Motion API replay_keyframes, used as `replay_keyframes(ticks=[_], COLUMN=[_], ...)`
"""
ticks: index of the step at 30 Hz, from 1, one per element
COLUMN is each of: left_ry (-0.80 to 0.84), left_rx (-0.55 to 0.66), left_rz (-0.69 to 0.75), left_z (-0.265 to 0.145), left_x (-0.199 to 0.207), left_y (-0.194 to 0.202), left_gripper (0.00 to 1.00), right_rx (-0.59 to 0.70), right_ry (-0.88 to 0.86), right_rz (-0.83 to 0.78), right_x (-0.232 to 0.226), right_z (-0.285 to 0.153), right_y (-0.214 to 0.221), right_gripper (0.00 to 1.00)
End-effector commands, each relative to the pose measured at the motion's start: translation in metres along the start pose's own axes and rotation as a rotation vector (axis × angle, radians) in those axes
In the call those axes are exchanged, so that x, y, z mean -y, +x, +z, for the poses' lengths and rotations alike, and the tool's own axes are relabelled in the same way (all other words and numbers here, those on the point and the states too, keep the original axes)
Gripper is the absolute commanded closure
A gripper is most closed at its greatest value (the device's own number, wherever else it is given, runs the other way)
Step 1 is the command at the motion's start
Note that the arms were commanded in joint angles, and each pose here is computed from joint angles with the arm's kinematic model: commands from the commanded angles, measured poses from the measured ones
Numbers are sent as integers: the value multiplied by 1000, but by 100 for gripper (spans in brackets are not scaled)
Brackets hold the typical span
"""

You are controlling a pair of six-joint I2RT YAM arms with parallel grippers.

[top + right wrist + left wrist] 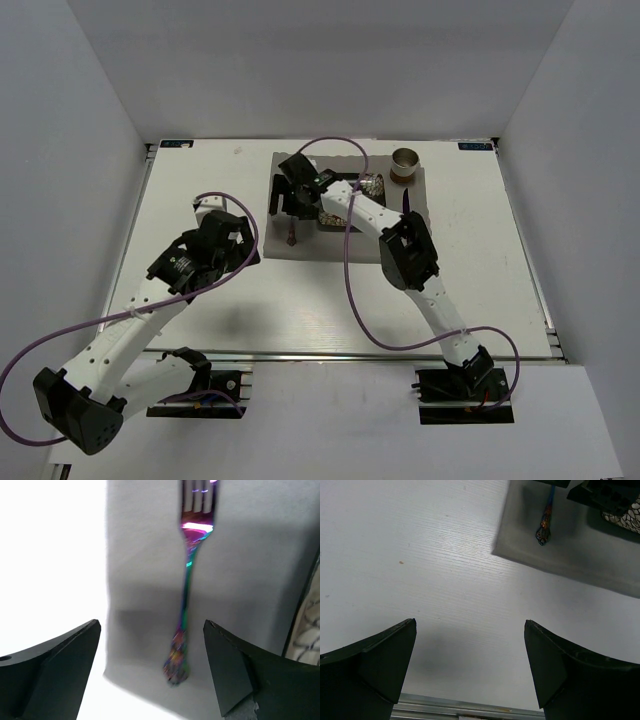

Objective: Set the dinner table for one person

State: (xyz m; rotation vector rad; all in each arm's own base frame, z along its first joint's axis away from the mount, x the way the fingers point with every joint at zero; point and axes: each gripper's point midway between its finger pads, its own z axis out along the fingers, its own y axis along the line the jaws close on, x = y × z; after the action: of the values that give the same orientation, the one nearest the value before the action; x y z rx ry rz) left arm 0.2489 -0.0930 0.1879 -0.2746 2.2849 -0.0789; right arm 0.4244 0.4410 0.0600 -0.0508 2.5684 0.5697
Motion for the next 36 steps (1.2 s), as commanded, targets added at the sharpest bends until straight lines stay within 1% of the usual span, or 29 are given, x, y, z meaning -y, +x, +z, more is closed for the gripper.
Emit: replay_keyframes(ticks=[1, 2, 3, 4, 5, 6, 8, 9, 10, 11, 12, 13, 14, 15, 16, 17, 18, 19, 20, 22, 23, 24, 25, 26, 27, 28, 29, 31, 36], left_ry=[3, -1, -5, -14, -21, -31, -54, -61, -72, -82, -83, -97, -96, -111, -131, -139, -151, -166, -163, -180, -183, -180, -187, -191, -192, -206, -209, -217, -210], left_rx=[58, 63, 65, 78, 81, 86, 99, 102, 97, 101, 102, 99, 97, 107, 115, 104, 129, 126, 146, 159, 163, 183, 178, 178, 193, 181, 182, 179, 160], left_rz=[-26, -31, -35, -40, -44, -45, -51, -54, -51, -56, -56, -62, -58, -59, -57, -50, -57, -49, -60, -56, -57, -67, -59, -56, -65, -57, -56, -57, -63], left_z=[-9, -9, -10, -11, -12, -13, -14, -14, -15, -16, -17, -17, -19, -21, -26, -26, -32, -37, -44, -53, -57, -65, -69, -72, -78, -82, -85, -93, -111], left_x=[-2, -3, -4, -7, -8, -10, -15, -16, -18, -19, -20, -24, -24, -28, -33, -35, -38, -42, -42, -48, -49, -50, -53, -55, -56, -61, -63, -68, -75], left_y=[-13, -14, -14, -16, -17, -17, -20, -21, -20, -22, -23, -24, -25, -27, -30, -27, -35, -35, -44, -50, -52, -60, -60, -61, -66, -64, -64, -65, -63], left_gripper=[2, 2, 2, 2, 2, 2, 2, 2, 2, 2, 2, 2, 2, 2, 2, 2, 2, 2, 2, 2, 2, 2, 2, 2, 2, 2, 2, 2, 2], right_rx=[124, 120, 109, 152, 166, 181, 220, 231, 277, 277, 333, 326, 334, 365, 361, 361, 397, 382, 421, 413, 415, 445, 430, 450, 453, 441, 456, 443, 467], right_ry=[-118, -178, -188, -233, -236, -238, -198, -167, -85, -32, -13, 109, 157, 188, 275, 310, 348, 388, 370, 417, 418, 400, 413, 399, 409, 438, 436, 456, 376], right_rz=[-45, -54, -58, -81, -92, -108, -149, -164, -192, -200, -200, -208, -211, -203, -198, -191, -178, -174, -151, -149, -144, -119, -125, -112, -97, -100, -88, -100, -102], right_x=[-46, -58, -55, -65, -63, -57, -39, -23, -1, 16, 27, 63, 80, 96, 125, 139, 157, 175, 181, 204, 209, 213, 221, 225, 229, 239, 242, 251, 250], right_z=[-79, -91, -96, -125, -136, -159, -175, -195, -204, -212, -245, -242, -252, -282, -286, -295, -324, -328, -349, -364, -372, -387, -394, -407, -413, -421, -431, -441, -453], right_y=[-43, -43, -40, -50, -52, -50, -50, -42, -45, -38, -40, -24, -17, -11, 3, 12, 18, 32, 38, 55, 60, 63, 72, 75, 78, 85, 87, 94, 103], right_gripper=[11, 11, 11, 11, 11, 11, 11, 11, 11, 11, 11, 11, 11, 11, 11, 11, 11, 11, 11, 11, 11, 11, 11, 11, 11, 11, 11, 11, 11])
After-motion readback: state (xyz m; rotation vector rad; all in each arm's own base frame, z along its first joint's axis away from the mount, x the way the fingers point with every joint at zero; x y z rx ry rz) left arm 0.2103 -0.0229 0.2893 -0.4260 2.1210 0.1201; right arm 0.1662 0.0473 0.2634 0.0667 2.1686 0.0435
